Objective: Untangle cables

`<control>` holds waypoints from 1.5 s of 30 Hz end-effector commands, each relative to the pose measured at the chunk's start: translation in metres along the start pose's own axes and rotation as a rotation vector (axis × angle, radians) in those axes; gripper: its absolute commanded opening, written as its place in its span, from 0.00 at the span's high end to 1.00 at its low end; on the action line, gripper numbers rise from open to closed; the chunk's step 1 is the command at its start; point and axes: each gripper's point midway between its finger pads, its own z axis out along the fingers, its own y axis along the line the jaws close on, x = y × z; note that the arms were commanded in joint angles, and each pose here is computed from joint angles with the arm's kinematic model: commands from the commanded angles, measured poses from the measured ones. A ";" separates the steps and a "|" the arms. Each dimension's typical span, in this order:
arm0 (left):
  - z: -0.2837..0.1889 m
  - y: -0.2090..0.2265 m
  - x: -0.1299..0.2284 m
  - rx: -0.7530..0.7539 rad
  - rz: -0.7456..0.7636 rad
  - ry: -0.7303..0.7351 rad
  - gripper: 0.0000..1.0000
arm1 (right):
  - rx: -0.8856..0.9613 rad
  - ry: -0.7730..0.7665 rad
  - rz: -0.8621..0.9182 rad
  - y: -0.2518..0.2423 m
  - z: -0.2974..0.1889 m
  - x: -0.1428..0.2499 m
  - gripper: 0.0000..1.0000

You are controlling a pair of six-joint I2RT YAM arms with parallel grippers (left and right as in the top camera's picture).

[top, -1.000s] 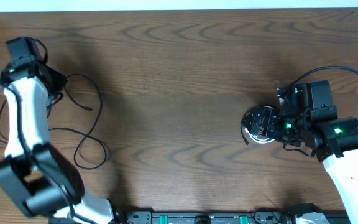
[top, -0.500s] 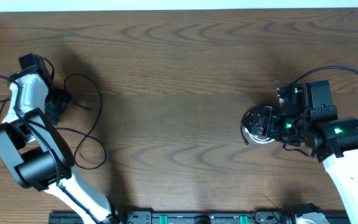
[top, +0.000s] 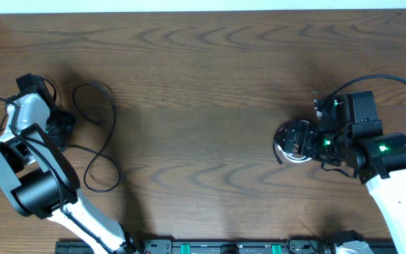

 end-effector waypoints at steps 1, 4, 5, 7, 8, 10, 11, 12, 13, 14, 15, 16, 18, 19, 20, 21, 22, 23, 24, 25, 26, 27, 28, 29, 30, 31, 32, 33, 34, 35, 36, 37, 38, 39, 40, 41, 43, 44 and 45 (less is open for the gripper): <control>0.010 0.007 0.007 -0.029 -0.009 0.012 0.42 | -0.008 -0.002 -0.006 0.003 -0.002 -0.001 0.01; 0.011 0.008 0.008 -0.032 -0.008 0.015 0.45 | -0.008 -0.002 -0.006 0.003 -0.002 -0.001 0.01; 0.011 0.007 0.008 -0.032 -0.008 0.014 0.45 | -0.008 -0.002 -0.006 0.003 -0.002 -0.001 0.01; 0.011 0.007 0.008 -0.031 -0.009 0.014 0.45 | -0.008 -0.002 -0.006 0.003 -0.002 -0.001 0.01; 0.012 0.007 0.008 -0.031 -0.009 0.014 0.45 | -0.008 -0.002 -0.006 0.003 -0.002 -0.001 0.01; 0.013 0.008 0.009 -0.032 -0.008 0.014 0.46 | -0.008 -0.002 -0.006 0.003 -0.002 -0.001 0.01; 0.015 0.009 0.010 -0.033 -0.008 0.015 0.46 | -0.008 -0.002 -0.006 0.003 -0.002 -0.001 0.01; 0.017 0.010 0.011 -0.034 -0.008 0.015 0.46 | -0.008 -0.002 -0.006 0.003 -0.002 -0.001 0.01; 0.019 0.010 0.012 -0.033 -0.008 0.015 0.50 | -0.008 -0.002 -0.006 0.003 -0.002 -0.001 0.01; 0.021 0.011 0.014 -0.034 -0.008 0.016 0.52 | -0.008 -0.002 -0.006 0.003 -0.002 -0.001 0.01; 0.025 0.013 0.016 -0.035 -0.008 0.017 0.58 | -0.008 -0.002 -0.006 0.003 -0.002 -0.001 0.01; 0.027 0.014 0.017 -0.035 -0.008 0.017 0.60 | -0.008 -0.002 -0.006 0.003 -0.002 -0.001 0.01; 0.030 0.016 0.018 -0.036 -0.010 0.017 0.70 | -0.008 -0.002 -0.006 0.003 -0.002 -0.001 0.01; 0.031 0.017 0.019 -0.037 -0.010 0.017 0.75 | -0.008 -0.002 -0.006 0.003 -0.002 -0.001 0.01; 0.032 0.018 0.020 -0.039 -0.011 0.018 0.76 | -0.008 -0.002 -0.006 0.003 -0.002 -0.001 0.01; 0.033 0.018 0.021 -0.039 -0.011 0.019 0.76 | -0.008 -0.002 -0.006 0.003 -0.002 -0.001 0.01; 0.034 0.019 0.021 -0.040 -0.010 0.019 0.76 | -0.008 -0.002 -0.007 0.003 -0.002 -0.001 0.01; 0.035 0.020 0.022 -0.042 -0.010 0.020 0.76 | -0.008 -0.002 -0.006 0.003 -0.002 -0.001 0.01; 0.036 0.020 0.023 -0.042 -0.010 0.021 0.76 | -0.008 -0.002 -0.006 0.003 -0.002 -0.001 0.01; 0.037 0.021 0.024 -0.044 -0.009 0.022 0.76 | -0.008 -0.002 -0.006 0.003 -0.002 -0.001 0.01; 0.037 0.022 0.025 -0.047 -0.009 0.022 0.80 | -0.008 -0.002 -0.006 0.003 -0.002 -0.001 0.01; 0.038 0.023 0.026 -0.049 -0.008 0.023 0.81 | -0.008 -0.002 -0.006 0.003 -0.002 -0.001 0.01; 0.039 0.024 0.026 -0.050 -0.008 0.024 0.88 | -0.008 -0.002 -0.006 0.003 -0.002 -0.001 0.01; 0.039 0.024 0.027 -0.051 -0.008 0.025 0.90 | -0.008 -0.002 -0.006 0.003 -0.002 -0.001 0.01; 0.040 0.025 0.028 -0.053 -0.007 0.027 0.92 | -0.008 -0.002 -0.006 0.003 -0.002 -0.001 0.01; 0.040 0.026 0.028 -0.055 -0.007 0.028 0.92 | -0.008 -0.002 -0.006 0.003 -0.002 -0.001 0.01; 0.041 0.026 0.029 -0.056 -0.006 0.030 0.92 | -0.008 -0.002 -0.006 0.003 -0.002 -0.001 0.01; 0.041 0.027 0.030 -0.058 -0.006 0.031 0.92 | -0.008 -0.002 -0.006 0.003 -0.002 -0.001 0.01; 0.042 0.028 0.030 -0.059 -0.005 0.032 0.92 | -0.008 -0.002 -0.006 0.003 -0.002 -0.001 0.01; 0.042 0.028 0.031 -0.060 -0.005 0.033 0.92 | -0.008 -0.002 -0.006 0.003 -0.002 -0.001 0.01; 0.042 0.028 0.031 -0.061 -0.005 0.033 0.92 | -0.008 -0.002 -0.006 0.003 -0.002 -0.001 0.01; 0.042 0.028 0.031 -0.061 -0.004 0.034 0.92 | -0.008 -0.002 -0.006 0.003 -0.002 -0.001 0.01; 0.042 0.028 0.031 -0.060 0.006 0.034 0.92 | -0.008 -0.002 -0.006 0.003 -0.002 -0.001 0.01; 0.041 0.028 0.030 -0.056 0.023 0.032 0.93 | -0.008 -0.002 -0.006 0.003 -0.002 -0.001 0.01; 0.039 0.027 0.029 -0.052 0.039 0.029 0.93 | -0.008 -0.002 -0.006 0.003 -0.002 -0.001 0.01; 0.037 0.025 0.027 -0.045 0.056 0.023 0.92 | -0.008 -0.002 -0.006 0.003 -0.002 -0.001 0.01; 0.026 0.018 0.020 -0.009 0.106 0.005 0.93 | -0.008 -0.002 -0.006 0.003 -0.002 -0.001 0.01; 0.016 0.011 0.017 0.029 0.139 -0.002 0.93 | -0.008 -0.002 -0.006 0.003 -0.002 -0.001 0.01; 0.005 0.004 0.014 0.070 0.159 -0.008 0.93 | -0.008 -0.002 -0.006 0.003 -0.002 -0.001 0.01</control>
